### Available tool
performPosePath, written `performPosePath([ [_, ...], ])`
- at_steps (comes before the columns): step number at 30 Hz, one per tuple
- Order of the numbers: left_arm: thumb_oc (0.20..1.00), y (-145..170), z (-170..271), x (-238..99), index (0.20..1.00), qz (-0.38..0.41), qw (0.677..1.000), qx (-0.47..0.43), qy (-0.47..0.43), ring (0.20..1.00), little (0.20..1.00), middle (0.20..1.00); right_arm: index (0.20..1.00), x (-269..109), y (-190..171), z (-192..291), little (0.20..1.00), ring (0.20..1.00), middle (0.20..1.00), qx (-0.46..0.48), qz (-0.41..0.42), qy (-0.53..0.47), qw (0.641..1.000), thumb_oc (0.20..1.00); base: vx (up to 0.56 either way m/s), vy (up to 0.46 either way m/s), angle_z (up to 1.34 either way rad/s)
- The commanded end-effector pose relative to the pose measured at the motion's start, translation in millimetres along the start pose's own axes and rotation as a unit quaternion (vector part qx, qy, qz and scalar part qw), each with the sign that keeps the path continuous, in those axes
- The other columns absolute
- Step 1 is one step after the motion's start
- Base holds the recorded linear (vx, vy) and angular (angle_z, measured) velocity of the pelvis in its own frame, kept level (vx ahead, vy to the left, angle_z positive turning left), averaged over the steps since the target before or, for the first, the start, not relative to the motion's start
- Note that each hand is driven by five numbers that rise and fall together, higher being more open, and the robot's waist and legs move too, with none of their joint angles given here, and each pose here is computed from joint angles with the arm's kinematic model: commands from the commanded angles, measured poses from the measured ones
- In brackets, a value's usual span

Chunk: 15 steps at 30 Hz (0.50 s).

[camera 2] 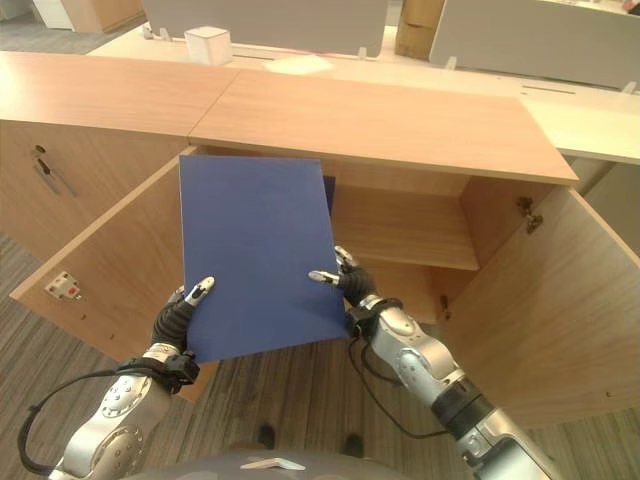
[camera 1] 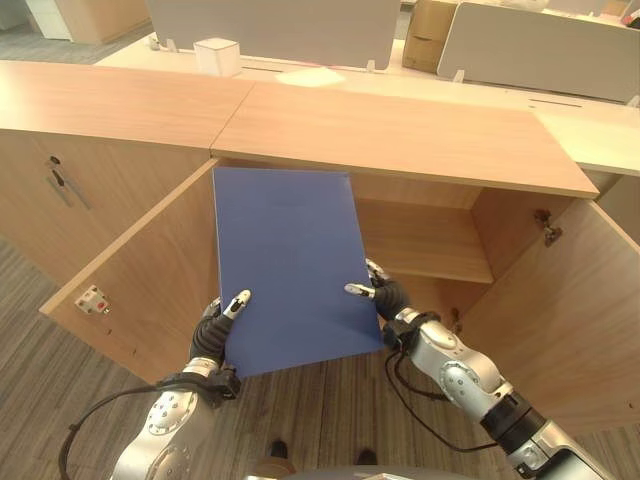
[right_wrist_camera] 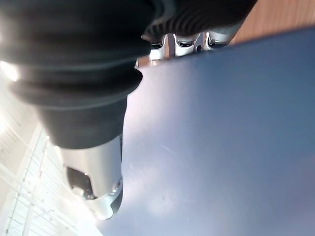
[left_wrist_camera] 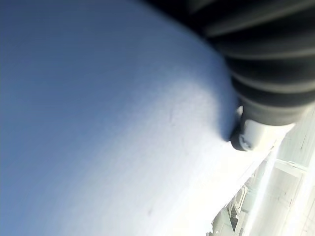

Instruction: Put the empty folder in the office cabinet

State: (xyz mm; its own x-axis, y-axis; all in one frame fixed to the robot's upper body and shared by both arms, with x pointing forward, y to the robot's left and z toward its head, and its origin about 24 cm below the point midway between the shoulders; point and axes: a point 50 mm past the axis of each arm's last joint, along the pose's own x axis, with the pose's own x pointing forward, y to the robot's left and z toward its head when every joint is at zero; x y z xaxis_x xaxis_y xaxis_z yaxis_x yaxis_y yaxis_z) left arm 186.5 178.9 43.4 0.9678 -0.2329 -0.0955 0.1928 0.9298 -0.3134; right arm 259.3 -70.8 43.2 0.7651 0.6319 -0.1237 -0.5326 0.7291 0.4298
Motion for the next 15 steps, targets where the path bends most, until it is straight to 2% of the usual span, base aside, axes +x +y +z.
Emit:
performPosePath([
  [1, 0.2, -5, 37, 7, 0.2, -0.035, 0.995, 0.053, -0.082, 0.2, 0.2, 0.2, 1.0, 11, 14, 29, 1.0, 1.0, 1.0, -0.048, 0.052, -0.046, 0.996, 1.0, 0.0, 0.0, 0.0],
  [12, 0.2, -16, 37, 14, 0.2, -0.068, 0.993, 0.026, -0.094, 0.2, 0.2, 0.2, 1.0, 21, 48, 28, 1.0, 1.0, 1.0, -0.087, 0.169, -0.017, 0.982, 1.0, 0.0, 0.001, 0.02],
  [15, 0.2, -17, 37, 14, 0.2, -0.071, 0.993, 0.016, -0.097, 0.2, 0.2, 0.2, 1.0, 22, 49, 31, 1.0, 1.0, 1.0, -0.086, 0.172, -0.024, 0.981, 1.0, -0.01, 0.003, 0.09],
])
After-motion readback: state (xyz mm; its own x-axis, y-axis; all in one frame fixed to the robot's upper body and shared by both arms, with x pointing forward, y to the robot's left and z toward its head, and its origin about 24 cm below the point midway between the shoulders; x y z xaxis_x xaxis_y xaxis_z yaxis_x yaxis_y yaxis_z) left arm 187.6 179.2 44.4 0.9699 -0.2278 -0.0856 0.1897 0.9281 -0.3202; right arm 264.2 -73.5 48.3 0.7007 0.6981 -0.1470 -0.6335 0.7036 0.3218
